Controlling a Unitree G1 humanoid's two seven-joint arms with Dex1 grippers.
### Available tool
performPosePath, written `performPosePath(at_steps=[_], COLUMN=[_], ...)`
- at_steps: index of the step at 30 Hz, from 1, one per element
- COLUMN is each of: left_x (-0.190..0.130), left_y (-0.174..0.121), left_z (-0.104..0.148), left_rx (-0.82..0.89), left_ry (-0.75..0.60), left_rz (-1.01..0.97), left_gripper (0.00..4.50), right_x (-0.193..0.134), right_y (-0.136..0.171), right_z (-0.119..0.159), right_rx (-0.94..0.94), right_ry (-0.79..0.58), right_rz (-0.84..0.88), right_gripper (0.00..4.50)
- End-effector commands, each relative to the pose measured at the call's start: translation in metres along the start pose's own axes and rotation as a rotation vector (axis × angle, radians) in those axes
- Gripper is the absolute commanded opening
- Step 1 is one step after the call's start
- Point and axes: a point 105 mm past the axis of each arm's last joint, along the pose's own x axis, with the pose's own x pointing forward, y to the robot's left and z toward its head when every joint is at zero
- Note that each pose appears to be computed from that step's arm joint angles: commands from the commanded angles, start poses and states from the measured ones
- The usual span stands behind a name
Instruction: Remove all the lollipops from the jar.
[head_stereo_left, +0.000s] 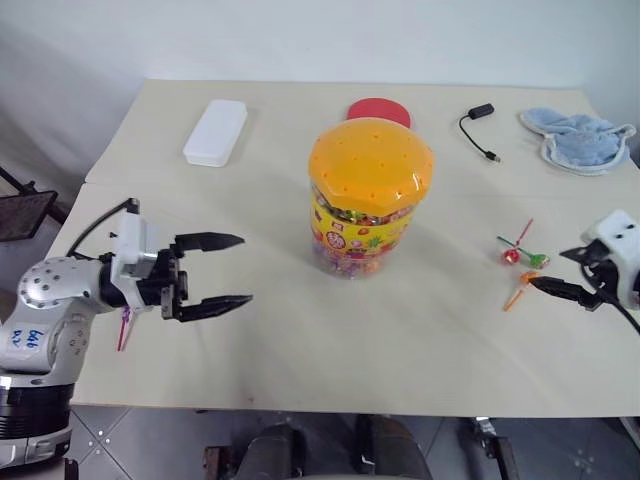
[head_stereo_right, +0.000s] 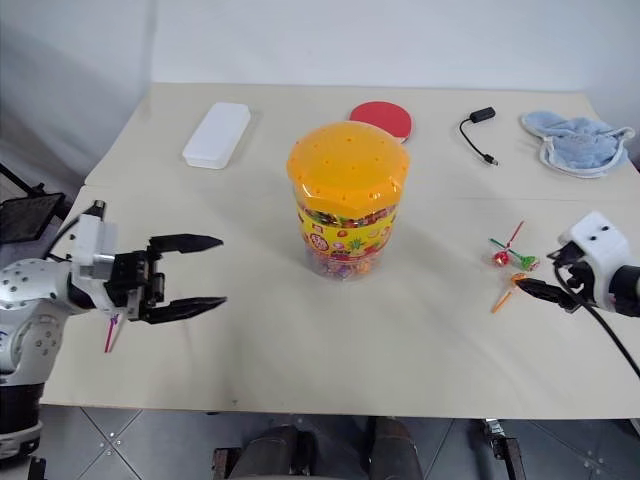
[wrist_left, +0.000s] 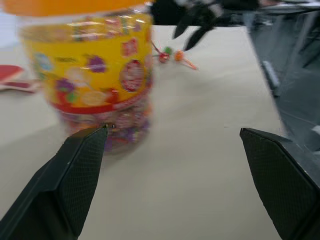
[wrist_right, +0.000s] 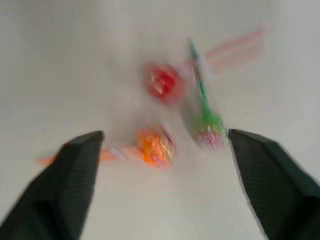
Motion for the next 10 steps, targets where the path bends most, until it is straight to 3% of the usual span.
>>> performPosePath(at_steps=[1, 3, 8, 10], left_x=[-0.020, -0.026, -0.037, -0.040], left_y=[0.012, 0.015, 0.012, 0.006], left_z=[0.003, -0.003, -0.020, -0.026], left_rx=[0.013, 0.010, -0.001, 0.003], left_ry=[0.016, 0.046, 0.128, 0.146], left_rz=[0.106, 0.141, 0.192, 0.212], left_gripper=[4.50, 4.50, 4.50, 4.50], right_x=[-0.026, -0.028, -0.006, 0.001], right_y=[0.025, 0.037, 0.110, 0.128], right_z=[0.060, 0.072, 0.066, 0.063], right_rx=[-0.128, -0.170, -0.295, -0.287], right_ry=[-0.440, -0.548, -0.564, -0.603], right_rz=[0.167, 0.207, 0.471, 0.500], right_gripper=[4.45, 4.45, 4.45, 4.45])
